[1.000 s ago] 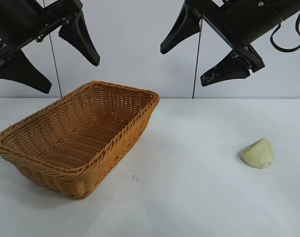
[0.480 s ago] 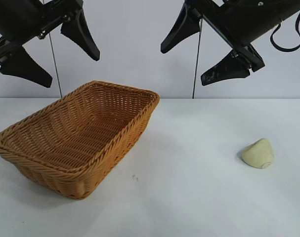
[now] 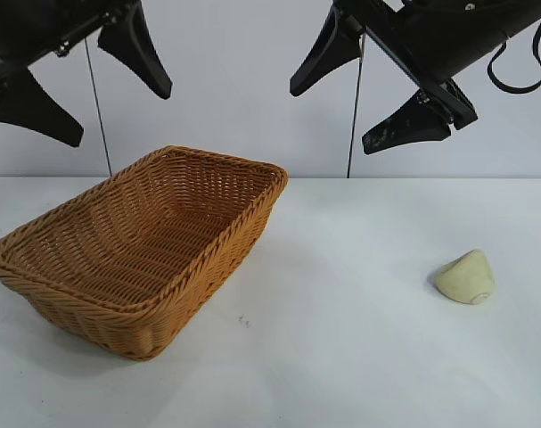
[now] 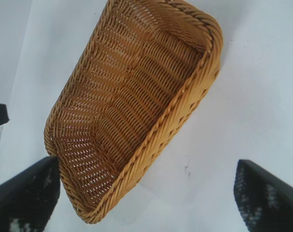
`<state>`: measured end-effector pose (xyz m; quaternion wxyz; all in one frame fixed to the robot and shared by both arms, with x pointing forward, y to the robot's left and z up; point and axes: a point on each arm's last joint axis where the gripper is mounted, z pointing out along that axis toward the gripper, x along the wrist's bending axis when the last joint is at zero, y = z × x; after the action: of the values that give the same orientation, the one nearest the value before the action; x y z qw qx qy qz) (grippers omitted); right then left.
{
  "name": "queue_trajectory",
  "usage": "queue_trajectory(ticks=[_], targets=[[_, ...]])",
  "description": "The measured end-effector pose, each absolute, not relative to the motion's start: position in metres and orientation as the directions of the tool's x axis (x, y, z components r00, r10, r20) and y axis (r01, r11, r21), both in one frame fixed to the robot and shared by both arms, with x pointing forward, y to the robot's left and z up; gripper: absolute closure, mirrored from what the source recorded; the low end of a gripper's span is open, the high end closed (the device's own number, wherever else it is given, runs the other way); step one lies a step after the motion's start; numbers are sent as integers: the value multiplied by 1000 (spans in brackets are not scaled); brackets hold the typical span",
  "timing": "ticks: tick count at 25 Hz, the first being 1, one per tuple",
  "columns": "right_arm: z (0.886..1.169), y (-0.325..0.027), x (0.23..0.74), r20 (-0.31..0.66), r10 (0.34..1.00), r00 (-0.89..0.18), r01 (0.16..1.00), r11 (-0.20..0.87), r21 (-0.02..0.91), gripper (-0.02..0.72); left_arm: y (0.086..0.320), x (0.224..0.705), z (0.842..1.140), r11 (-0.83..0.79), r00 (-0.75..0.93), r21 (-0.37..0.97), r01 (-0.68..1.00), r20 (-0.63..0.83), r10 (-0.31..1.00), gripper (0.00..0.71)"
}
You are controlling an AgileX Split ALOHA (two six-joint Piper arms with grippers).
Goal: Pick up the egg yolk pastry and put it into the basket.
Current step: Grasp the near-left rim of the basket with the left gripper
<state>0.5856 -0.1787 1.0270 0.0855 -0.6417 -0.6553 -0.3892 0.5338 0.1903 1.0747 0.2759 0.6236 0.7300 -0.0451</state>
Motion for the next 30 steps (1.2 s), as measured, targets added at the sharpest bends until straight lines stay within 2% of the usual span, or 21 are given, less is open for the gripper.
queue_trajectory(ticks=[5,9,16,19,22,26,30], targets=[[1027,-179,586,610,776,-161,906,-129,403,7,170,506,1068,259,-163,207,943,-392,906,18],[1027,-179,586,610,776,-161,906,-129,403,7,158,492,1052,374,-300,181,910,-337,892,18],[1027,-179,586,610,776,-161,905,-130,404,7,162,490,1026,644,-561,118,756,-391,730,18],[1027,-179,586,611,775,-161,906,-129,403,7,168,487,1009,725,-655,89,683,-364,662,18],[1027,-179,585,612,774,-162,908,-125,399,7,177,489,995,785,-727,55,617,-342,596,18],[1027,-178,585,613,773,-162,909,-124,398,7,187,500,995,847,-777,0,531,-400,487,18],[1027,-178,585,613,773,-162,909,-124,398,7,191,504,992,864,-798,-24,502,-396,453,18]])
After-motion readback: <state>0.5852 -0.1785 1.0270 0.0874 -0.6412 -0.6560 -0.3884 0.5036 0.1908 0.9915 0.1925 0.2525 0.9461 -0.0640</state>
